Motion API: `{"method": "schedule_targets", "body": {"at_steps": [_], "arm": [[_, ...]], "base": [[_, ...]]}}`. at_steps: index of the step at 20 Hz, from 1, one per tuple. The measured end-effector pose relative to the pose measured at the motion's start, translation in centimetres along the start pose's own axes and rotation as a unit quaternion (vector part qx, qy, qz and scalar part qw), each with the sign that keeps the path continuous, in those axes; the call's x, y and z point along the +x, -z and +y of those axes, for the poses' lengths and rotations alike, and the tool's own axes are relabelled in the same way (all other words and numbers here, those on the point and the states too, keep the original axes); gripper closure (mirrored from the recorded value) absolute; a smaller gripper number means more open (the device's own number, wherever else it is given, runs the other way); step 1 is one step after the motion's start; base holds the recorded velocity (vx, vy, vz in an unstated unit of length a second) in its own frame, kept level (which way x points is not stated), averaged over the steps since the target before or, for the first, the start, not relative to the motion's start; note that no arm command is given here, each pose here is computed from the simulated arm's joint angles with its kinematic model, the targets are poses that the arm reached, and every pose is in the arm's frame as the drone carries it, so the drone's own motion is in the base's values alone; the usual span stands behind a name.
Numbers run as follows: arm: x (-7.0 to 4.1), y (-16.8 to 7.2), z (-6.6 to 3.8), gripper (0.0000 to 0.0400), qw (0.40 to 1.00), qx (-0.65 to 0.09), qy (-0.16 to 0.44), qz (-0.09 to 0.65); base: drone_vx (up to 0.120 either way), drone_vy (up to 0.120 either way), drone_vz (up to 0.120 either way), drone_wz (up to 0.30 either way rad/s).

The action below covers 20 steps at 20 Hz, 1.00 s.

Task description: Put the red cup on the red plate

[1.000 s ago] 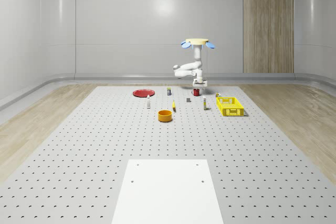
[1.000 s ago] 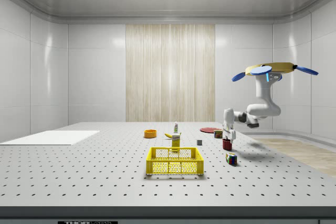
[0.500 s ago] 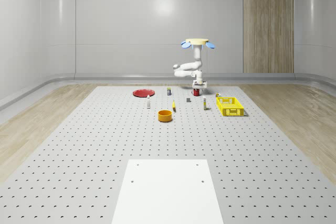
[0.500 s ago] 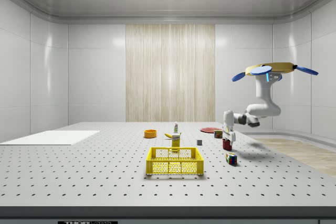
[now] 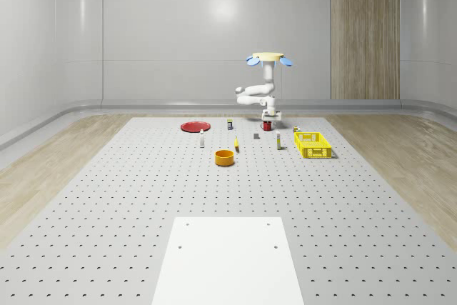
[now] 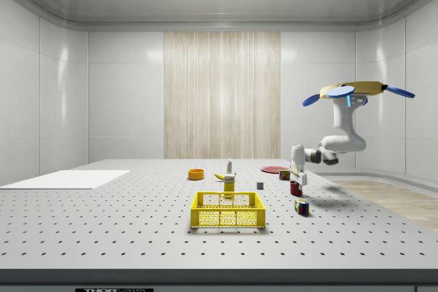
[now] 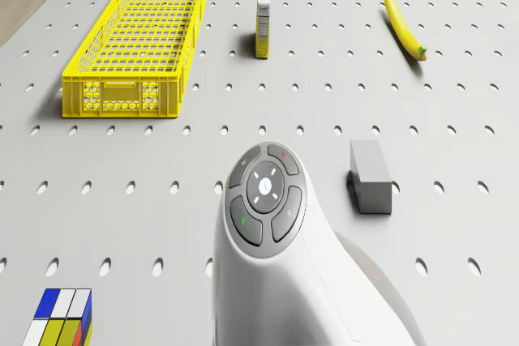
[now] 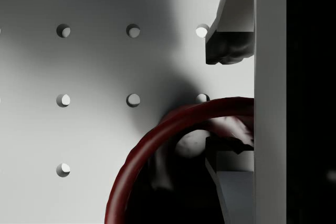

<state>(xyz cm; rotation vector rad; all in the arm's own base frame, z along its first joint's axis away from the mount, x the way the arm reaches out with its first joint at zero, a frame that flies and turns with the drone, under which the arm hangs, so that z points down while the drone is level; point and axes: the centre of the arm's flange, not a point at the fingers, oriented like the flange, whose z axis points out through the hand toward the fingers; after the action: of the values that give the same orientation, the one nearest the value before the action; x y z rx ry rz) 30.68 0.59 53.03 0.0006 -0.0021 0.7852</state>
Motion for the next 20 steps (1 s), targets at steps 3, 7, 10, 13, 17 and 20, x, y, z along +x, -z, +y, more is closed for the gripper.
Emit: {"method": "schedule_targets", "body": {"at_steps": [3,7,10,13,17,20], "arm": [[0.0,0.0,0.0,0.0266,1.0,0.0,0.0,0.0],[0.0,0.0,0.0,0.0287,1.0,0.0,0.0,0.0],[0.0,0.1,0.0,0.0294,1.0,0.0,0.0,0.0],[0.0,1.0,0.0,0.0297,1.0,0.0,0.0,0.0],[0.0,2.1,0.0,0.0299,1.0,0.0,0.013,0.0],[0.0,2.6,0.0,0.03,1.0,0.0,0.02,0.0]], "base": [[0.0,0.0,0.0,0.0],[0.0,0.0,0.0,0.0],[0.0,0.0,0.0,0.0],[0.0,0.0,0.027,0.0],[0.0,-0.05,0.12,0.0],[0.0,-0.12,0.12,0.0]]}}
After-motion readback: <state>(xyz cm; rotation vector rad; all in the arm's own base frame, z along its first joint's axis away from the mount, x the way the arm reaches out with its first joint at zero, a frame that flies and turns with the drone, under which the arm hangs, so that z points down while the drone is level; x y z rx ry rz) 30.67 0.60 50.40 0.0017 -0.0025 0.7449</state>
